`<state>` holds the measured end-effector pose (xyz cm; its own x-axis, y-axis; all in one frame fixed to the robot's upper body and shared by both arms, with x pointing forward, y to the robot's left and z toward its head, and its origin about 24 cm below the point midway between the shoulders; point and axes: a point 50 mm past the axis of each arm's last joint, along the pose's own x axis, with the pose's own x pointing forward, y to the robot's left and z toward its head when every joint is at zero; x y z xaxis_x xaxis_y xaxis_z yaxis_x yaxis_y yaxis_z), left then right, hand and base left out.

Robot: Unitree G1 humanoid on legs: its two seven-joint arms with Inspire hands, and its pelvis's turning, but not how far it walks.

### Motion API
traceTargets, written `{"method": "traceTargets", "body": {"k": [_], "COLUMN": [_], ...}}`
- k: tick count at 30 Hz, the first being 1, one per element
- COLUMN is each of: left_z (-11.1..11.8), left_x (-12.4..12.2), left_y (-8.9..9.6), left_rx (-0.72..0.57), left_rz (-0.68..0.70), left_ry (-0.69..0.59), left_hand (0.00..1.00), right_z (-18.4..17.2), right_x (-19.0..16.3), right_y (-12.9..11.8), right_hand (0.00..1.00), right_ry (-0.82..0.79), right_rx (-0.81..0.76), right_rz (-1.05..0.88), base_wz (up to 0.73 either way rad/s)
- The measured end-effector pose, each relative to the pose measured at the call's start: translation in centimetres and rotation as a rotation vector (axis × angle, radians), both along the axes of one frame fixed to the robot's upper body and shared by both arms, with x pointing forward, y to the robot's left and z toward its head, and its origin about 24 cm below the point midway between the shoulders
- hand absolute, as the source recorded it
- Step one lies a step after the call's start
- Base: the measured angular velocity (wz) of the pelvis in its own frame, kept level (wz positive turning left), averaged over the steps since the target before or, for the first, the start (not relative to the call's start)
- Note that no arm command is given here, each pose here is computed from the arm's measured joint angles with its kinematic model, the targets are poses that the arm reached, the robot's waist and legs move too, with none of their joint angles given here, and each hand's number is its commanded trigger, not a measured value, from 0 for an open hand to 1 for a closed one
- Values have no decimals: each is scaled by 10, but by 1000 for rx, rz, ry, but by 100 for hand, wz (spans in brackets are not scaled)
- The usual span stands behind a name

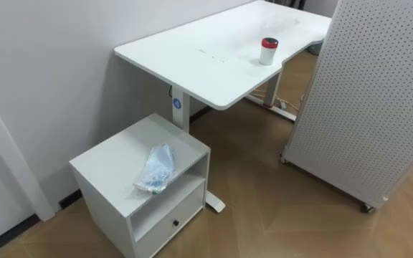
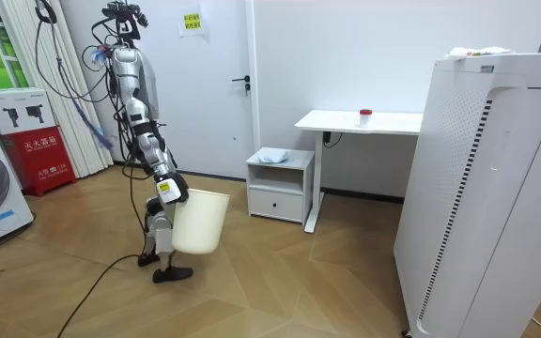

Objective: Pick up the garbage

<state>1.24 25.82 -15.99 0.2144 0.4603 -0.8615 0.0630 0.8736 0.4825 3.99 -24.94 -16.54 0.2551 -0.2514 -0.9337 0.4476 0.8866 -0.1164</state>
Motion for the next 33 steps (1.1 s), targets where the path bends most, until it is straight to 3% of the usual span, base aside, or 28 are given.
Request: {"method": "traceTargets", "body": {"k": [17, 26, 33], "left_z": [-1, -2, -3], "left_x": [8, -3, -20], "left_y": [-3, 2, -2], "left_rx": [-26, -47, -54], "left_rz": [-32, -40, -55], "left_ry": [-11, 80, 131], "left_hand": [0, 0, 0], "right_z": [0, 2, 5], "right_x": [8, 12, 1], "right_y": [3, -4, -17], "right_hand": [100, 100, 100], "right_ry": [-6, -4, 25], "right_rx": [12, 26, -13], "right_rz": [32, 87, 22], "base_wz": [0, -10, 7]}}
